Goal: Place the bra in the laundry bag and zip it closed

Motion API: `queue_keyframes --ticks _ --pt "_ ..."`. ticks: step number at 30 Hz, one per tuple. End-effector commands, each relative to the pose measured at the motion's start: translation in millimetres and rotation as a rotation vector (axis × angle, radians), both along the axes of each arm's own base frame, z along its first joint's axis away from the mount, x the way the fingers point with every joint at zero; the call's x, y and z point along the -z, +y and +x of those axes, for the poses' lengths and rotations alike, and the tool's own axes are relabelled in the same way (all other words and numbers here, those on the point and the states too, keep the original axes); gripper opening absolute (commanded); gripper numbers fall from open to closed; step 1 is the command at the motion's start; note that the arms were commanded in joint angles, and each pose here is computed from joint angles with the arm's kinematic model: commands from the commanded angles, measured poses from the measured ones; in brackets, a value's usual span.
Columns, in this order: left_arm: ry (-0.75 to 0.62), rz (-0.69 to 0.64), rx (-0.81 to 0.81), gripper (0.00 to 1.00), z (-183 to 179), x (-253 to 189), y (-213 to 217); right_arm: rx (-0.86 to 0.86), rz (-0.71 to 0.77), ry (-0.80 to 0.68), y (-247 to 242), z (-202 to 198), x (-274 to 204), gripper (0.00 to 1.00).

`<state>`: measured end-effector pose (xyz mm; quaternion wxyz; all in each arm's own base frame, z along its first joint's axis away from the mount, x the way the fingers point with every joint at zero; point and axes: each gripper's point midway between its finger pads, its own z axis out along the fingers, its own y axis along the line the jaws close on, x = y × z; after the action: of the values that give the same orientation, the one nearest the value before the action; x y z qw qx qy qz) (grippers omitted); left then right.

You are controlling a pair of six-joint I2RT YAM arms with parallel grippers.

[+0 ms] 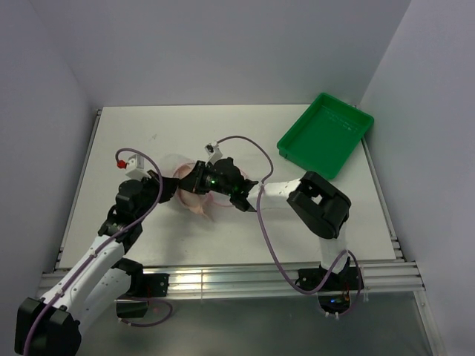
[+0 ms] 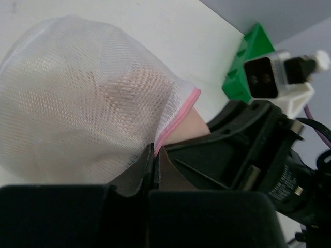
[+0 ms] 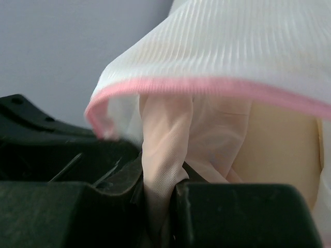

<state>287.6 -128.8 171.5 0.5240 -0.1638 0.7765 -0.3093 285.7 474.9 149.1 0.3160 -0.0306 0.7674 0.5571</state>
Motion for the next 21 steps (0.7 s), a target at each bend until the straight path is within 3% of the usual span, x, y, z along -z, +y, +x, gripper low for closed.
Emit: queue_keyframes --ticks 1,9,21 --pt "-0.107 -0.075 0.177 0.0 -10 -26 -30 0.044 -0.014 -0.013 -4 5 -10 0.0" --pt "-0.054 -0.185 0.279 0.0 -37 -14 -47 0.395 -0.024 0.008 -34 54 -35 0.0" --pt "0.079 -0.32 0.386 0.0 -63 -3 -72 0.674 -0.131 0.179 -58 88 39 0.01"
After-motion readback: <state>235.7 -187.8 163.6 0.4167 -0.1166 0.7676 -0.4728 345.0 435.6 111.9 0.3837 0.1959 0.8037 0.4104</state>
